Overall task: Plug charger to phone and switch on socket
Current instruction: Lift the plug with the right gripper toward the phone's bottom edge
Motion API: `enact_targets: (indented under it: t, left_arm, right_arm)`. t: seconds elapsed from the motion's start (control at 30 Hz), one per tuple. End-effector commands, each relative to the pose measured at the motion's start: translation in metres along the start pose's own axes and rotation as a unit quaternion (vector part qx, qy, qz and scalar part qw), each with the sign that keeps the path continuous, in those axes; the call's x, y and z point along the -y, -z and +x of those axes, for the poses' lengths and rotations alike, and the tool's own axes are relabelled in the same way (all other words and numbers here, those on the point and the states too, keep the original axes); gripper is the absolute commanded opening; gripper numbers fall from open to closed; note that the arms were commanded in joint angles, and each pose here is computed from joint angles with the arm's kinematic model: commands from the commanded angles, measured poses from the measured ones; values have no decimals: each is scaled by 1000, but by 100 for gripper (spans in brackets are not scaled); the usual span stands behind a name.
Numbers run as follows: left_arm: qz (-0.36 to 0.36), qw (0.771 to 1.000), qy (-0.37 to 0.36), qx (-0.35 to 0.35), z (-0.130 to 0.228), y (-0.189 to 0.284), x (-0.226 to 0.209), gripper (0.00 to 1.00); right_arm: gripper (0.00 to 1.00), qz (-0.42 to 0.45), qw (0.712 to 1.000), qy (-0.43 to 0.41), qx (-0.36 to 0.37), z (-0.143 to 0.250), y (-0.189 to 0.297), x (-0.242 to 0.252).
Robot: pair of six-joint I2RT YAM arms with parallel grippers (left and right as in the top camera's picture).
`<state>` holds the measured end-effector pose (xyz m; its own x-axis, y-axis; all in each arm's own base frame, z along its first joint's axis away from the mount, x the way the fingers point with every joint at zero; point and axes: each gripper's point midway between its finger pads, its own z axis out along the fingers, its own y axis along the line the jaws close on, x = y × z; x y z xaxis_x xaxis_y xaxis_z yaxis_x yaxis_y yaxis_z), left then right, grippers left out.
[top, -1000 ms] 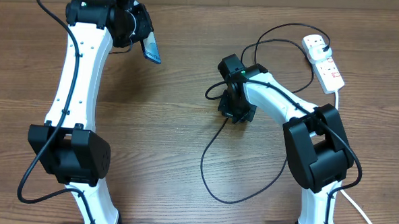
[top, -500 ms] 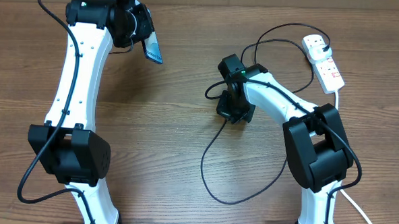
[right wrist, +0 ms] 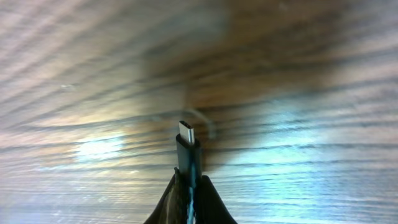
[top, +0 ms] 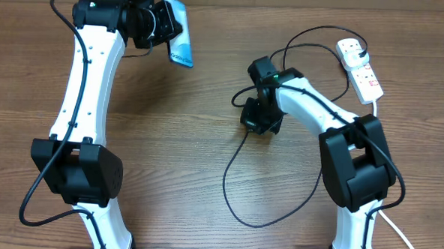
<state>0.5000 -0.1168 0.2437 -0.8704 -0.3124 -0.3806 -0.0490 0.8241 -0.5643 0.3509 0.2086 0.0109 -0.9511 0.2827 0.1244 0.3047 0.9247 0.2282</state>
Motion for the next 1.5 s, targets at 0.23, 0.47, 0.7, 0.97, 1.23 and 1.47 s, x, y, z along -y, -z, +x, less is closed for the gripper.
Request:
enact_targets:
  t: [0.23,0.47,0.7,0.97,1.23,1.47]
  left_arm:
    - [289,956,-18,-53,-5,47,65,4]
    - [361,929,7,-84,-5,71,78,4]
    - [408,907,-9,-106,1,81,101,4]
    - [398,911,1,-107,1,77,101,4]
    - [386,916,12,-108,2,71,103,4]
    - [370,923,15,-105,4,62,107,4]
  right_arm:
    - [4,-339,917,211,-19,46,165,-87]
    - [4,-490,806,331,-28,94,242,-109]
    - [4,-516,776,359,-45,112,250,-121]
    - [4,-539,760,362,-27,103,266,-137]
    - [4,-511,797,323,16,79,260,-145]
    - [4,-517,788,333,15,87,263,-157]
